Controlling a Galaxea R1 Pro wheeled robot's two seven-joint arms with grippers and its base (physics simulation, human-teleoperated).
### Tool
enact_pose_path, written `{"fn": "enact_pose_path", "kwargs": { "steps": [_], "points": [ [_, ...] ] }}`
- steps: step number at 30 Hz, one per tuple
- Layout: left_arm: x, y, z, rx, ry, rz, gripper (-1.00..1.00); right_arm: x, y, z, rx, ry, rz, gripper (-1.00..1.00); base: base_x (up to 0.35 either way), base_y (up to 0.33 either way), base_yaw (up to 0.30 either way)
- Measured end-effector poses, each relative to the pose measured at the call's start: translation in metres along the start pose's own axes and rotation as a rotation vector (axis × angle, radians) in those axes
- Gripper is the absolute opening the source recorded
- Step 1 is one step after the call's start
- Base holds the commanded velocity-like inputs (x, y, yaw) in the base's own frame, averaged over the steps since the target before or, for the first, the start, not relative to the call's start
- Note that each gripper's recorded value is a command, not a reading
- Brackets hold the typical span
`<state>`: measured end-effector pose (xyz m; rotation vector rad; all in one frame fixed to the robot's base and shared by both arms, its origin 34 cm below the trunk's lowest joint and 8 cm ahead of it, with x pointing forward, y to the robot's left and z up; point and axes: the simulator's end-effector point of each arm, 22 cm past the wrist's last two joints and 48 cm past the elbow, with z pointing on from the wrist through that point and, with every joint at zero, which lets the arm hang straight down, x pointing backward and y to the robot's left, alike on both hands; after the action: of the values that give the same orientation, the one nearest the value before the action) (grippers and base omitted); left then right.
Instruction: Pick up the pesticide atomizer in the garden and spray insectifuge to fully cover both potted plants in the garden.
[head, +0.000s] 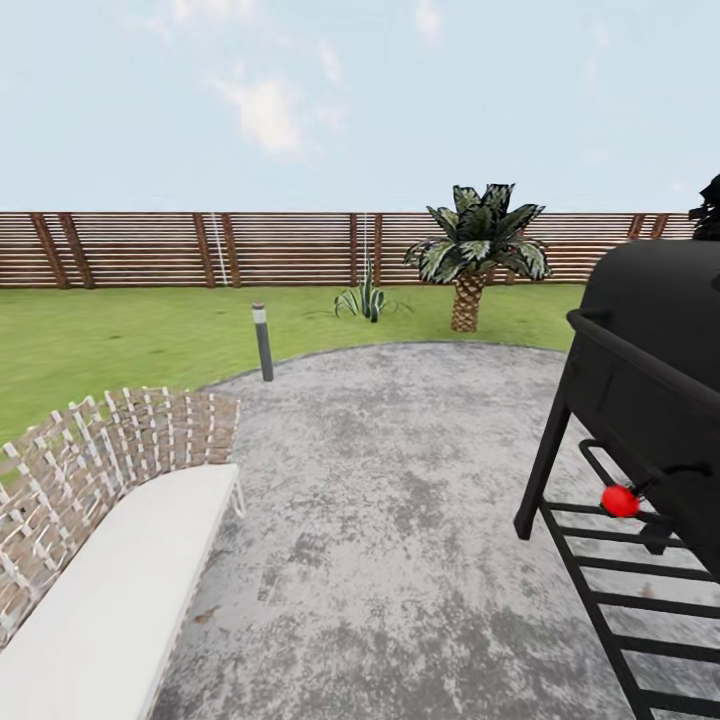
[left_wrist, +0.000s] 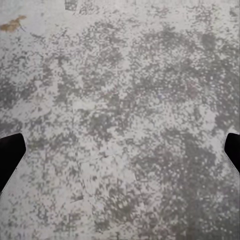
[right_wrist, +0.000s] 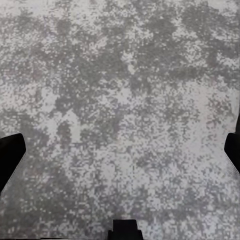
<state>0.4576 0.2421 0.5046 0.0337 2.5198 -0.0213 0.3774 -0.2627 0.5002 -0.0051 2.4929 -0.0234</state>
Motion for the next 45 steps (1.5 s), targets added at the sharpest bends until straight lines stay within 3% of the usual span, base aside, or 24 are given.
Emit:
{"fn": "enact_pose_path", "kwargs": {
  "steps": [45],
  "points": [
    [0.0, -0.0003, 0.0, 0.001, 0.0, 0.001, 1.0, -0.0001, 0.0, 0.0, 0.0, 0.0, 0.0, 1.0, 0.326, 0.0, 0.0]
  ]
}}
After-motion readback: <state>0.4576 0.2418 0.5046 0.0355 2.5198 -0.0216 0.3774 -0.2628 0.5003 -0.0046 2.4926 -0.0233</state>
